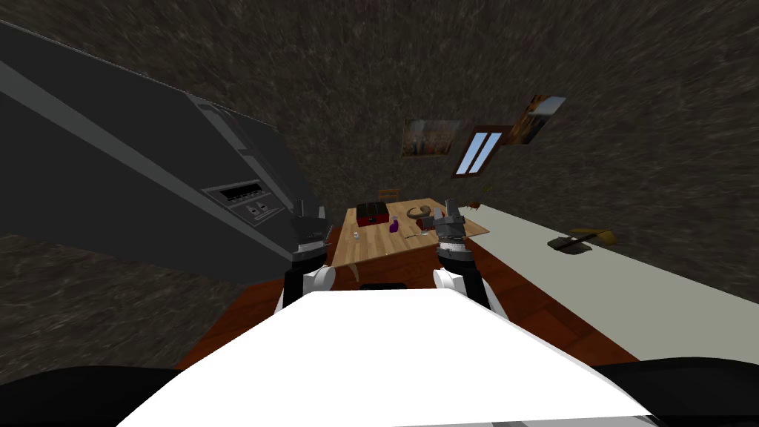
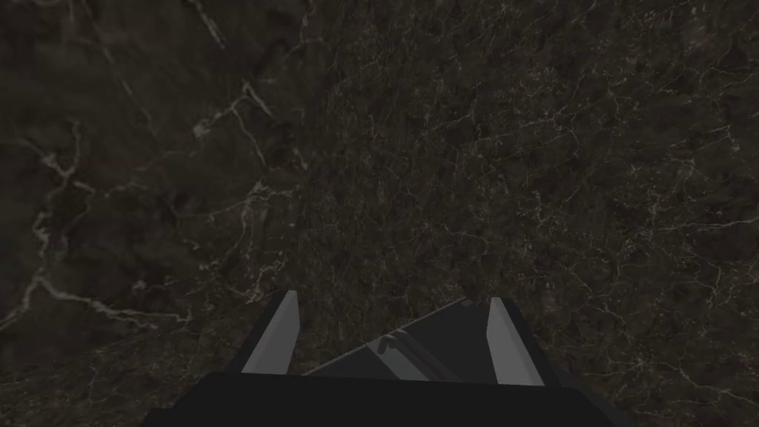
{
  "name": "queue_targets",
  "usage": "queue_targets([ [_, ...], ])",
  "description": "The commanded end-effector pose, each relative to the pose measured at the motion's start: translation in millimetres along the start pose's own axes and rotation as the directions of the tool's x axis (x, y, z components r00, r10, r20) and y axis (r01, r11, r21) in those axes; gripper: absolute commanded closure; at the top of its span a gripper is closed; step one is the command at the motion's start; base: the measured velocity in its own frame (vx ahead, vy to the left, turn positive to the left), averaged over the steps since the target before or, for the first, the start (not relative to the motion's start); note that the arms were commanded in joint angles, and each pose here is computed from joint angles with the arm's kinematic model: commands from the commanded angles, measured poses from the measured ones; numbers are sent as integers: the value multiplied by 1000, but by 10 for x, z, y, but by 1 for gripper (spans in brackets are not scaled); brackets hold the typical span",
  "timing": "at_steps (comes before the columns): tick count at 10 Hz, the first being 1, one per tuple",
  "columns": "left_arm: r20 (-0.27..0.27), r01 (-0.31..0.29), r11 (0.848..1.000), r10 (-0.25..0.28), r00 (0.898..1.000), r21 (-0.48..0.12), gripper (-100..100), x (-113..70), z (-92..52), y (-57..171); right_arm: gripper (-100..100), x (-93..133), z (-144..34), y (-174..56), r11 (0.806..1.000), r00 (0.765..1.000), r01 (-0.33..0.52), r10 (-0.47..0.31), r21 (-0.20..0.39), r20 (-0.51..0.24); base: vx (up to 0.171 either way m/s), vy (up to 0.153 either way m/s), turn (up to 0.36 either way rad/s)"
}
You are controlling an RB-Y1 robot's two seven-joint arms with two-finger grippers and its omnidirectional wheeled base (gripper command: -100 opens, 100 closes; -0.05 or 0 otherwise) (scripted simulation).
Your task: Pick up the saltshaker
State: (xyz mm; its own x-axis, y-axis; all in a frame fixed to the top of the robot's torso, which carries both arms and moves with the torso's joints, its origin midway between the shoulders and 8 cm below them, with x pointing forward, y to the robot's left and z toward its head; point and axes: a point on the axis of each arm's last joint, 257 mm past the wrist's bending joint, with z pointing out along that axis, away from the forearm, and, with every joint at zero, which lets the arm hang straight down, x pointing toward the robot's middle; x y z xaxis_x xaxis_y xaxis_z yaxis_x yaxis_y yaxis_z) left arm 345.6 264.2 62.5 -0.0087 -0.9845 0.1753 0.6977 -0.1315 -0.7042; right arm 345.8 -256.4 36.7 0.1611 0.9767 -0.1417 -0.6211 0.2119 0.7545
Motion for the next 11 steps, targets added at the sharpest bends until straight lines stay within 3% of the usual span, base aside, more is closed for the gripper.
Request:
queue_targets([
  [1,-34,-9,1000,8,999,-19,-100,40,-1,73,0,0,0,0,1000,1000,0,0,0,0,4,1,20],
  [6,-120,-25,991,9,993,-131,-100,44,2,598,0,0,0,0,1000,1000,0,0,0,0,4,-6,48],
  [11,-118,-15,975,-11,993,-223,-100,-102,13,1071,0,0,0,0,1000,1000,0,0,0,0,-6,-13,51],
])
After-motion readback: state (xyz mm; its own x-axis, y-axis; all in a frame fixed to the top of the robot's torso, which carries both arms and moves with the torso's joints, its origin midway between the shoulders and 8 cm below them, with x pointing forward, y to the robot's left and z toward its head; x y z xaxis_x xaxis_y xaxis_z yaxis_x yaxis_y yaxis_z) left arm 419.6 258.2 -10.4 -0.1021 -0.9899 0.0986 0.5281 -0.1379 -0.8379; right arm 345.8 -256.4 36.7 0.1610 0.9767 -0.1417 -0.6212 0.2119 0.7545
